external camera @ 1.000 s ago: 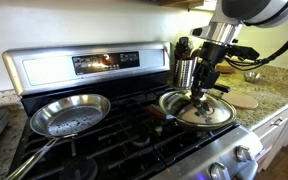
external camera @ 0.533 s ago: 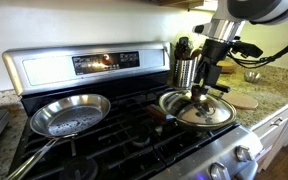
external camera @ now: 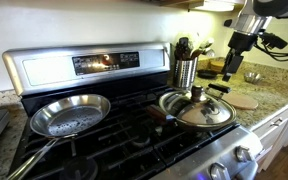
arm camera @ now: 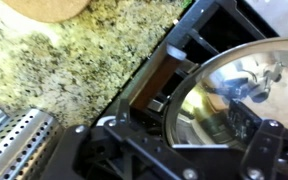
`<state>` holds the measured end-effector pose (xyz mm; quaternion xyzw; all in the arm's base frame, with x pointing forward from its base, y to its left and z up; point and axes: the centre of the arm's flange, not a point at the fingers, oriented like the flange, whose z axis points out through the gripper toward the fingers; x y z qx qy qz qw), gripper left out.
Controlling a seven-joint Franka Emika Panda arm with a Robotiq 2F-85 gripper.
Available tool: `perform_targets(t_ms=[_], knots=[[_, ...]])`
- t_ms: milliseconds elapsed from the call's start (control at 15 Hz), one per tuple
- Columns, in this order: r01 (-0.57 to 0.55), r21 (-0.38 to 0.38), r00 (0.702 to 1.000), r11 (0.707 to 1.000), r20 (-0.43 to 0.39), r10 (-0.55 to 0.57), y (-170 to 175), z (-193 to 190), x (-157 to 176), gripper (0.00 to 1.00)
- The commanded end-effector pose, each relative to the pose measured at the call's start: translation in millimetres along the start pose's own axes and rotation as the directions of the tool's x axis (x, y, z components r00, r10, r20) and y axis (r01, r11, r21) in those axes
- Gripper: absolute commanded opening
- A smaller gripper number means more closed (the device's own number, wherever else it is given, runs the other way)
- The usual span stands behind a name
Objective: Place the silver lid on top of the pan on the right side of the stove
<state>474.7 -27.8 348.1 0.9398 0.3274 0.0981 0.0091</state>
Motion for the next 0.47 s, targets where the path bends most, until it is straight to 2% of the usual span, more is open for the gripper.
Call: perform_targets(t_ms=[0,133,200,400], knots=[[-0.093,-0.024,0.996,0.995,-0.011,0.093,18,-25,-28,1.00],[-0.126,-0.036,0.992,0.991,-0.028,0.125,28,-30,-36,1.00],[-0.083,-0.026,0.996,0.996,-0.022,0.082,28,-16,-24,1.00],[-0.103,-0.032,0.994,0.994,-0.028,0.102,34,-20,-30,1.00]])
